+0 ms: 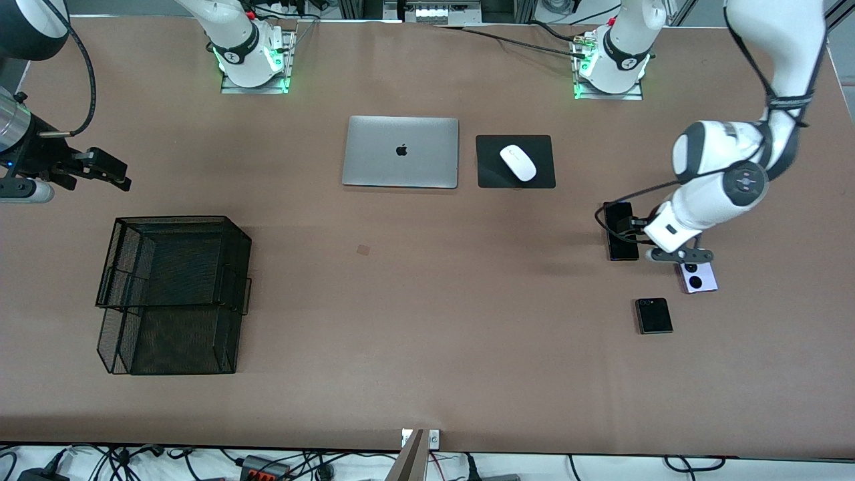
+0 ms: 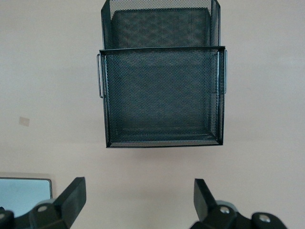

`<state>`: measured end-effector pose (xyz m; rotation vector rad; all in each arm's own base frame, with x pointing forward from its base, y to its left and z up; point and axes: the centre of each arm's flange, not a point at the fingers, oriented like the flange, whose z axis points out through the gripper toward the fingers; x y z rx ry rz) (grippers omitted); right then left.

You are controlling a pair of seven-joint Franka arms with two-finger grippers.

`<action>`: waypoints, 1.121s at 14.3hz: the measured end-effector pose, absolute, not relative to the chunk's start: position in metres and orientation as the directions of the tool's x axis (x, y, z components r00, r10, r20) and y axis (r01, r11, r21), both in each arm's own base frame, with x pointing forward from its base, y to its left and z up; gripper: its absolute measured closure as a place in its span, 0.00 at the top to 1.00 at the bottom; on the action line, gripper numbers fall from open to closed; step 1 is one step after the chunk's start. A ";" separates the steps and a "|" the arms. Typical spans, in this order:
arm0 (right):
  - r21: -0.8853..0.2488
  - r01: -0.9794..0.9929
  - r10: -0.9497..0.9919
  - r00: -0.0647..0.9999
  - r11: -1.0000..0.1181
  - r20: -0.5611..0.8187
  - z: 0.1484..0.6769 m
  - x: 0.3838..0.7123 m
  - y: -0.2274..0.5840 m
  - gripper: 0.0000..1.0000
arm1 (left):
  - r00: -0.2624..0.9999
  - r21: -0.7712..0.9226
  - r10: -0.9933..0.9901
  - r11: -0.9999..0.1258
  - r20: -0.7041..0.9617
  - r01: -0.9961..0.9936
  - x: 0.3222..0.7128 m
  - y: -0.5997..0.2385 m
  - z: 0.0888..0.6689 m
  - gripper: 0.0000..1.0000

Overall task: Place phones with both arms
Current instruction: 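Grasp the black bar phone with the left gripper and lift it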

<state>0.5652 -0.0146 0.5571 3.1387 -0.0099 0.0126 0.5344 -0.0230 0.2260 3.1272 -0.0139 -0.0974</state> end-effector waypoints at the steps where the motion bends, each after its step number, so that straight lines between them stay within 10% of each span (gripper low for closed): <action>1: 0.003 -0.006 -0.006 1.000 -1.000 0.010 0.557 0.566 -0.015 1.00 | 0.999 0.015 -0.010 -1.000 -0.051 -0.009 0.526 -0.023 0.210 1.00; 11: 0.004 -0.005 -0.005 1.000 -1.000 0.012 0.549 0.571 -0.014 1.00 | 1.000 0.020 -0.010 -1.000 -0.021 -0.010 0.507 -0.025 0.163 1.00; 16: 0.004 0.015 0.015 1.000 -1.000 -0.007 0.537 0.575 -0.003 1.00 | 1.000 0.020 -0.010 -1.000 -0.012 -0.009 0.508 -0.025 0.165 0.78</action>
